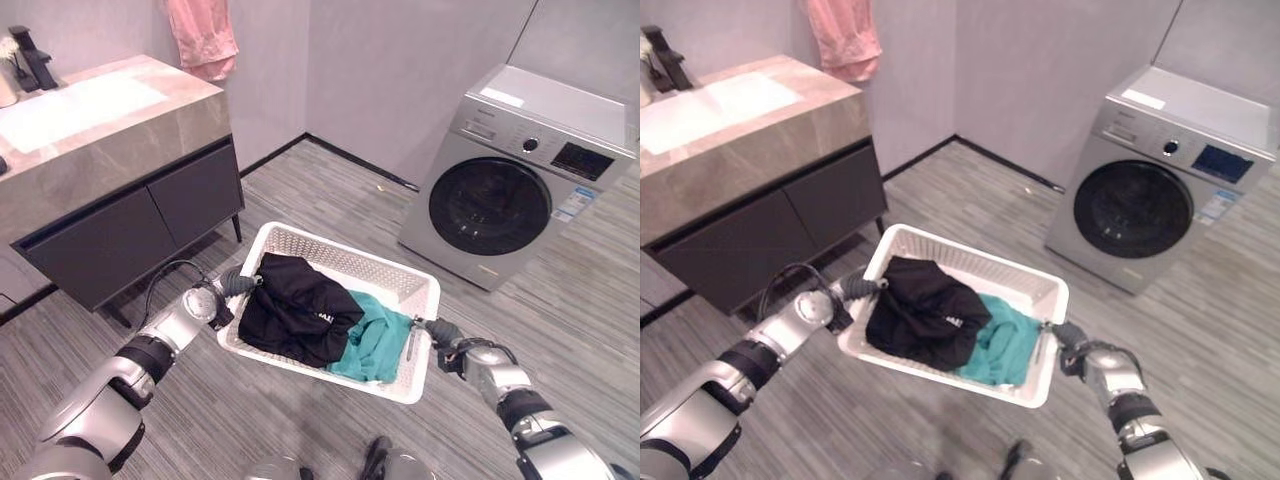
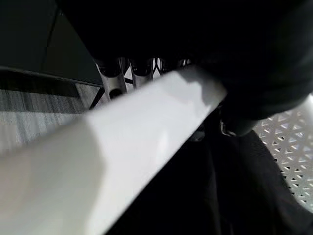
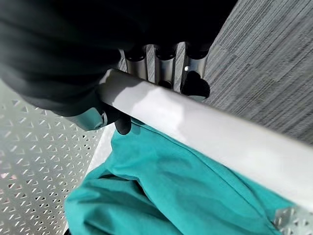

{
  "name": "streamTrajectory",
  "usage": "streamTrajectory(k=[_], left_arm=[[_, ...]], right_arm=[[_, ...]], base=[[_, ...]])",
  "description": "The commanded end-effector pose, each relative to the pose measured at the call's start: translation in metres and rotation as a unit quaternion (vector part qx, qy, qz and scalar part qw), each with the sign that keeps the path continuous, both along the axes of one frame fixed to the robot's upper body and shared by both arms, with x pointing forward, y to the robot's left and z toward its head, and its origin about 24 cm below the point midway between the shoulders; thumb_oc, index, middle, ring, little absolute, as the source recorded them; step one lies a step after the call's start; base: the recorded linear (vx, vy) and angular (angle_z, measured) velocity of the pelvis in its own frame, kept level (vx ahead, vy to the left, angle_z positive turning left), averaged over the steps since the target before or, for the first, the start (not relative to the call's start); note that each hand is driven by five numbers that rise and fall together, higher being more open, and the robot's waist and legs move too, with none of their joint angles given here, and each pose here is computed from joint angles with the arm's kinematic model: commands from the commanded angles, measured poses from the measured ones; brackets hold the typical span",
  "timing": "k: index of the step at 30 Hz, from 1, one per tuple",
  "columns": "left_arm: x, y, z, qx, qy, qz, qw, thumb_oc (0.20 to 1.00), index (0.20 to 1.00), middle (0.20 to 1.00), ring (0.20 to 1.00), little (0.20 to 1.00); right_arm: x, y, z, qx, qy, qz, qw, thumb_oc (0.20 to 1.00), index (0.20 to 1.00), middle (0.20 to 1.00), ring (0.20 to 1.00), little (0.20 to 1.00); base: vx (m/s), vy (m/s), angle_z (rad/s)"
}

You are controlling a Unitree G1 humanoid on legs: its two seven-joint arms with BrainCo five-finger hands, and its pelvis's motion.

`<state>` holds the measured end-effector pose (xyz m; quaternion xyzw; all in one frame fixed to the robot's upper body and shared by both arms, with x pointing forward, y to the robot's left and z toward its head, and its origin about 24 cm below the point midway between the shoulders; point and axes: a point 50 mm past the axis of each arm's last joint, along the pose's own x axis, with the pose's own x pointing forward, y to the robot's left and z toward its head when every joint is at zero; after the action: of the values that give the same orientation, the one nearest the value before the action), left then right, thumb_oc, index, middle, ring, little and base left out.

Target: Grab the laundry basket,head to the washer,open it,put in the laundry and shut it.

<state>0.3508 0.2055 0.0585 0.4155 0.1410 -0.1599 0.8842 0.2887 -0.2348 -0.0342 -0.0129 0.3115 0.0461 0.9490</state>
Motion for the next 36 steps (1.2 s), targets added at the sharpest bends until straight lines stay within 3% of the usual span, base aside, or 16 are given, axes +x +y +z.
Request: streamTrajectory(k=[1, 13, 22, 36], left_arm=[[0.028, 0.008, 0.065, 0.002, -0.124, 0.01, 0.992, 0.2, 0.2, 0.2, 0.2, 0.2], [0.025, 0.0, 0.057, -0.022, -0.108, 0.009, 0.994, 0.2, 0.2, 0.2, 0.2, 0.2], [0.027, -0.005, 0.054, -0.017, -0.111, -0.002, 0.994, 0.2, 0.2, 0.2, 0.2, 0.2], [0.025, 0.017, 0.061, 0.015, -0.118, 0.013, 0.993, 0.2, 0.2, 0.2, 0.2, 0.2]], right_arm=[[0.006, -0.065, 0.041, -0.066, -0.063, -0.074, 0.993, 0.2, 0.2, 0.2, 0.2, 0.2], [-0.009, -0.081, 0.047, -0.079, -0.082, -0.093, 0.989, 0.2, 0.2, 0.2, 0.2, 0.2], [-0.008, -0.078, 0.048, -0.073, -0.106, -0.095, 0.987, 0.2, 0.2, 0.2, 0.2, 0.2], [0.004, -0.059, 0.038, -0.05, -0.091, -0.085, 0.991, 0.2, 0.2, 0.2, 0.2, 0.2]], base=[[0.23, -0.313, -0.06], [0.15, -0.402, -0.01], [0.18, -0.002, -0.08], [0.32, 0.131, -0.3]])
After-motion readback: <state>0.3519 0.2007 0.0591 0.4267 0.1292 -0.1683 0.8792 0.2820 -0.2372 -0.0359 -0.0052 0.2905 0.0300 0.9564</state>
